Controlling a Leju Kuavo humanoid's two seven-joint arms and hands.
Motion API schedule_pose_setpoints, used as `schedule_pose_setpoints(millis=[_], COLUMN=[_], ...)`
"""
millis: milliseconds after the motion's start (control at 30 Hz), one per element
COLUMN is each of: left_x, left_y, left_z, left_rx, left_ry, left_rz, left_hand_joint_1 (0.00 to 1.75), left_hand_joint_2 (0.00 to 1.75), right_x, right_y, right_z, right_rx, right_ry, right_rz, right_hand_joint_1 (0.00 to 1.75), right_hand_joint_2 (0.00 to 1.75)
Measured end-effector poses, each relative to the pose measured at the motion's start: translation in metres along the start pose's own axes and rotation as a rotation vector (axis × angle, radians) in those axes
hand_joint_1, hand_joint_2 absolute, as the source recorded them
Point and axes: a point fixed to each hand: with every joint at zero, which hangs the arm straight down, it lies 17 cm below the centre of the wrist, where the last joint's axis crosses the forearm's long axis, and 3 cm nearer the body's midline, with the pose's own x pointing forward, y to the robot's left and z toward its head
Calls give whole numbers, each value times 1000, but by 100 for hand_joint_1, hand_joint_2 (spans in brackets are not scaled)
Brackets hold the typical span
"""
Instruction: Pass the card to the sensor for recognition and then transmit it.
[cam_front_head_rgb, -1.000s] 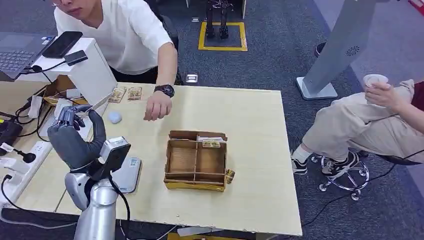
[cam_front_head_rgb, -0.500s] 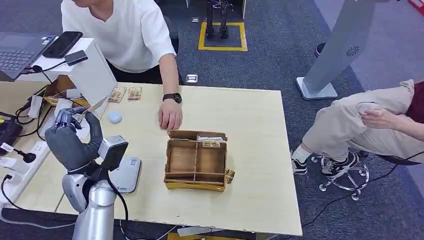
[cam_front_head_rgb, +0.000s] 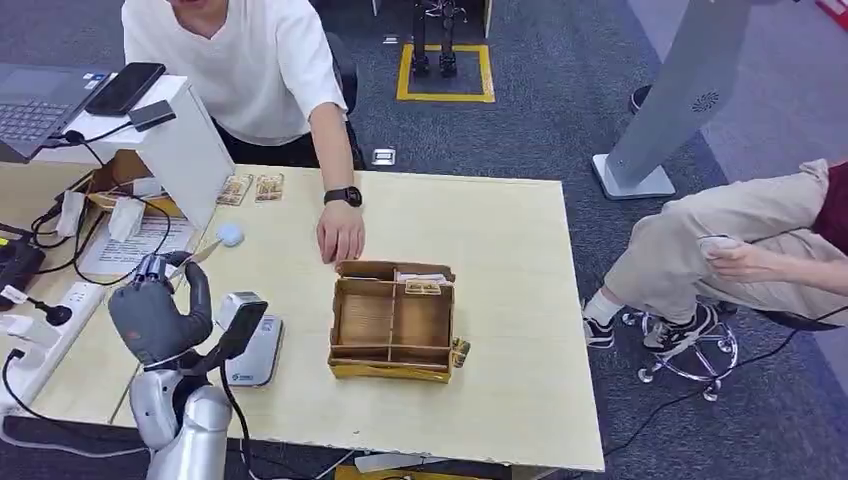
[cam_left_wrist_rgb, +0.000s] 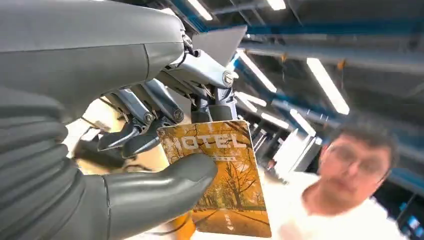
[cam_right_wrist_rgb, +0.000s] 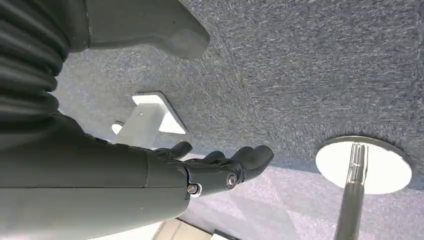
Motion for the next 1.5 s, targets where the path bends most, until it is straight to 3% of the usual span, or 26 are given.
schedule_pose_setpoints(millis=[1000, 1500], left_x=[-39, -46], left_y=[-87, -104], left_z=[97, 120], left_rx=[-346, -414], left_ry=[114, 164], left_rz=[-155, -157], left_hand_joint_1=[175, 175], left_hand_joint_2=[175, 175], right_x=[-7, -7], right_y=[7, 11], right_z=[5, 8], right_rx=[12, 18], right_ry=[30, 34], right_rz=[-9, -7], right_hand_joint_1=[0, 0], right_hand_joint_2=[175, 175])
